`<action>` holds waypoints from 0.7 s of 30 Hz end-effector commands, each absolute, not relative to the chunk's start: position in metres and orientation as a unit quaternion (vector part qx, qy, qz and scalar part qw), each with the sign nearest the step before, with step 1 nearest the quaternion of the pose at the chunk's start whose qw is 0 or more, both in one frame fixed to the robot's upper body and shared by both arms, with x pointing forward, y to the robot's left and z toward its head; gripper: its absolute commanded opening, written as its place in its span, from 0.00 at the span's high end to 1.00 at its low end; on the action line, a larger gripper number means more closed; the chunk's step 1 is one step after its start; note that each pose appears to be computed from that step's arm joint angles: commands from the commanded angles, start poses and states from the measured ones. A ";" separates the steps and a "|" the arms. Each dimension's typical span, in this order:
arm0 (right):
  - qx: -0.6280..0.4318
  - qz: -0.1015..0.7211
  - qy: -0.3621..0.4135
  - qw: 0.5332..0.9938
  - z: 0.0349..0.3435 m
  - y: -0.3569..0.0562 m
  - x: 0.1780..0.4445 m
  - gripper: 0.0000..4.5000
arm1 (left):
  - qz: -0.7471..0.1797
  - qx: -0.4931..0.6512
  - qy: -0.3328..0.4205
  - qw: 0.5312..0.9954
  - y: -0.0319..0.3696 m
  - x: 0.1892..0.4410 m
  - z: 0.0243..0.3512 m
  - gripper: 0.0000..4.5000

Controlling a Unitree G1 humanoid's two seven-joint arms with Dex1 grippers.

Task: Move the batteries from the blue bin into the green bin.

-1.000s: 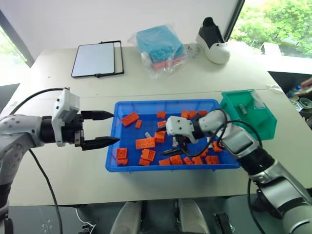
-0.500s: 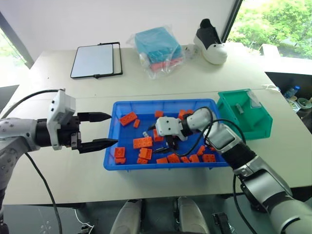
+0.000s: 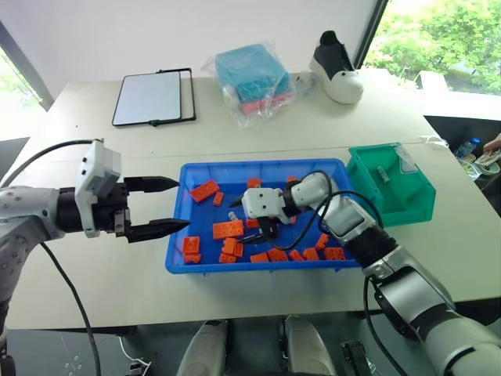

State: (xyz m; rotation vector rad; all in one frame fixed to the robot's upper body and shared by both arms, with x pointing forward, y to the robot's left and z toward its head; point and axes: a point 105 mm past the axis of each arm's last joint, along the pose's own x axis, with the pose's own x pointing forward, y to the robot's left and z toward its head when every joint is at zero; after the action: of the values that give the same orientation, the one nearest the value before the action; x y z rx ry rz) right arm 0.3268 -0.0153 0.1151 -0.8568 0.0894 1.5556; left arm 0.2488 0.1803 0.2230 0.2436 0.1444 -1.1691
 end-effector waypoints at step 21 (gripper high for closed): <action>-0.293 0.654 0.017 0.698 0.149 0.018 0.337 0.73 | -0.553 0.119 0.041 0.823 0.174 0.258 0.231 0.00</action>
State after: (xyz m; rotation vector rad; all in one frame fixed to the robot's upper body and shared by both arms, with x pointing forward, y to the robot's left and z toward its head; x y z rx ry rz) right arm 0.3275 0.0121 0.1289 -0.6765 0.1012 1.5084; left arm 0.2573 0.1759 0.2242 0.2211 0.1254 -1.1786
